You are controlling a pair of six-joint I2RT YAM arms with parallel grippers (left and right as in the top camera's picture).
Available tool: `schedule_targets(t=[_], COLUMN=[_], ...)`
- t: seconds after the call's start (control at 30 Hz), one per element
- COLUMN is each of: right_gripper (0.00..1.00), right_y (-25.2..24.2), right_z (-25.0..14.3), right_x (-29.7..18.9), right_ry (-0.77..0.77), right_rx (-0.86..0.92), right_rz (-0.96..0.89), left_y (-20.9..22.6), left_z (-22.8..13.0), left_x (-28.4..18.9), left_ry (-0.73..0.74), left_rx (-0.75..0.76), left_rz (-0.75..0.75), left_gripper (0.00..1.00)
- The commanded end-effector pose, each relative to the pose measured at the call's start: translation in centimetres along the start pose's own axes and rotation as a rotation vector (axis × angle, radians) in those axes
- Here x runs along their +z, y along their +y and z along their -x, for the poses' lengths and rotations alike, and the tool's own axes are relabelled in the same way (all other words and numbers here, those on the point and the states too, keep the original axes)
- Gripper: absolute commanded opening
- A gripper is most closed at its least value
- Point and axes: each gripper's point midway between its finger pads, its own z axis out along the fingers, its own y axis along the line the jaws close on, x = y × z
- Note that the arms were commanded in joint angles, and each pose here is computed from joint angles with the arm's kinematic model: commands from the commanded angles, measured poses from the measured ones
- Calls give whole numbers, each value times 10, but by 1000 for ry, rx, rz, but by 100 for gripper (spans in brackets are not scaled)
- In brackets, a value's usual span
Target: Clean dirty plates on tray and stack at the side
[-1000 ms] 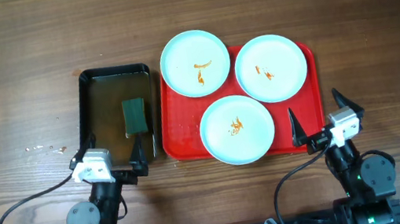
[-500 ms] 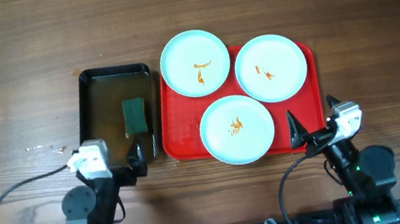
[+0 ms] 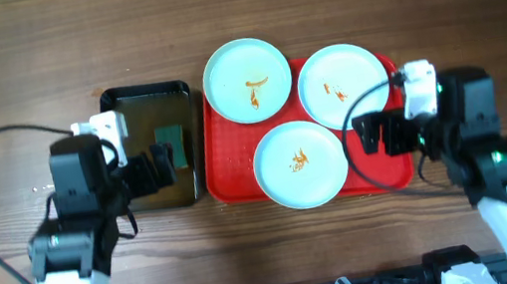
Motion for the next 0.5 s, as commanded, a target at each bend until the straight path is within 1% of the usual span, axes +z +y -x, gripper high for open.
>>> schedule_targets(t=[0.0, 0.1, 0.2, 0.3, 0.33, 0.4, 0.47], right_gripper=[100, 99, 99, 98, 93, 78, 73], right_y=[18, 29, 26, 18, 17, 13, 9], right_z=[3, -7, -15, -29, -35, -46, -57], right_x=[13, 26, 37, 52, 56, 64, 74], right_ry=[66, 138, 191, 276, 304, 363, 420], right_rx=[17, 46, 68, 143, 156, 180, 209], right_rz=[116, 211, 207, 181, 177, 167, 158], left_y=[-6, -6, -8, -12, -12, -12, -9], left_z=[8, 5, 5, 25, 30, 34, 28], left_x=[8, 17, 20, 23, 25, 32, 45], left_ry=[48, 80, 87, 4, -11, -15, 25], left_rx=[-16, -32, -67, -53, -51, -51, -56], left_rz=[-22, -32, -38, -58, -61, -62, -53], left_gripper=[100, 100, 100, 100, 100, 100, 100])
